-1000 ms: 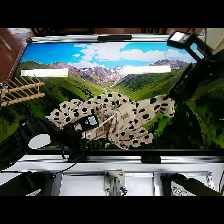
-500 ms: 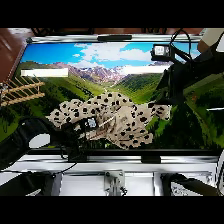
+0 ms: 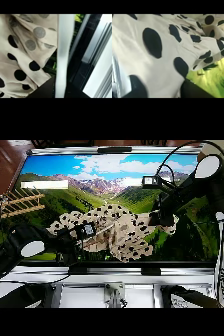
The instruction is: Fold the shirts.
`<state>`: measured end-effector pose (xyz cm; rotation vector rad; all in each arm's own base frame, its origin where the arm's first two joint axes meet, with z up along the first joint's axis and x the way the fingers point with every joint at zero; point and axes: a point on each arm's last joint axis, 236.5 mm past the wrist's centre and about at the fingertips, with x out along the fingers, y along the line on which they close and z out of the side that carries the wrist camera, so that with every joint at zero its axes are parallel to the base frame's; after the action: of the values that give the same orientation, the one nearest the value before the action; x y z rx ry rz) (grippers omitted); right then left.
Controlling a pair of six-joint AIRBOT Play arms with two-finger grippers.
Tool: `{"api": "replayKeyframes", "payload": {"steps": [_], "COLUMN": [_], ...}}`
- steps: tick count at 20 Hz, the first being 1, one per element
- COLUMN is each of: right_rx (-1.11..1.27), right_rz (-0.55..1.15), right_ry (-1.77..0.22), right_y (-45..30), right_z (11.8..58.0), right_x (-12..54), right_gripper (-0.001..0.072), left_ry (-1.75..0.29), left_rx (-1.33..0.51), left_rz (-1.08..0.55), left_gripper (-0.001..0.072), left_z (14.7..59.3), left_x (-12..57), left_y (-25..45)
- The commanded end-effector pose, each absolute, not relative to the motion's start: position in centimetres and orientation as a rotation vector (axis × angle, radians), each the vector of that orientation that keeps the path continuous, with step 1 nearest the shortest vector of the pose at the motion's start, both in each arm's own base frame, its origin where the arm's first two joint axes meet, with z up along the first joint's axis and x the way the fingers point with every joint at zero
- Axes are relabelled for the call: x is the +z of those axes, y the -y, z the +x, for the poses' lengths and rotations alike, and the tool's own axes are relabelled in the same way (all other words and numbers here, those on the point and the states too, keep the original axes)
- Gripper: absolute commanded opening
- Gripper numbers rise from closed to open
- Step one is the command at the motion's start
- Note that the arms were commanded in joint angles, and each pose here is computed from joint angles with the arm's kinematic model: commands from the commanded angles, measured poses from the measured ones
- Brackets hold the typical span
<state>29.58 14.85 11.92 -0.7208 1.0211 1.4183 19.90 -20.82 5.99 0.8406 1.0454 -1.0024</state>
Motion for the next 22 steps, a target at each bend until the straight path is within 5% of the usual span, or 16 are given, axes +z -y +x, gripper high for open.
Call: {"api": "replayKeyframes", "payload": {"steps": [1,4,5,6,7,8,15,18,22], "right_rx": [1.442,1.474,1.472,1.466,1.448,1.412,1.261,1.198,1.116], "right_rz": [-0.688,-0.709,-0.707,-0.703,-0.695,-0.682,-0.614,-0.609,-0.594], "right_ry": [-1.082,-1.077,-1.079,-1.078,-1.085,-1.089,-1.132,-1.14,-1.131], "right_y": [-15.4,-16.6,-16.8,-16.8,-16.7,-16.6,-16.0,-15.4,-14.7], "right_z": [28.1,27.4,27.2,27.2,27.2,27.3,27.1,27.1,26.6], "right_x": [11.6,11.7,11.8,11.9,12.1,12.5,13.9,14.4,15.8], "right_gripper": [0.006,0.0057,0.0056,0.0056,0.0054,0.0054,0.0052,0.0051,0.0051], "left_ry": [-0.956,-0.894,-0.898,-0.902,-0.912,-0.934,-0.986,-1.126,-1.203], "left_rx": [-0.976,-0.931,-0.916,-0.888,-0.863,-0.831,-0.672,-0.511,-0.622], "left_rz": [0.835,0.797,0.797,0.815,0.84,0.876,0.933,0.702,0.47], "left_gripper": [0.0043,0.0053,0.0124,0.0429,0.066,0.0712,0.0713,0.0711,0.071], "left_z": [22.2,24.5,25.0,25.6,26.0,26.2,27.3,27.1,26.4], "left_x": [6.8,7.3,7.1,7.0,7.0,6.8,7.7,6.6,2.1], "left_y": [21.2,21.7,21.3,20.5,19.7,18.5,13.5,10.9,15.6]}}
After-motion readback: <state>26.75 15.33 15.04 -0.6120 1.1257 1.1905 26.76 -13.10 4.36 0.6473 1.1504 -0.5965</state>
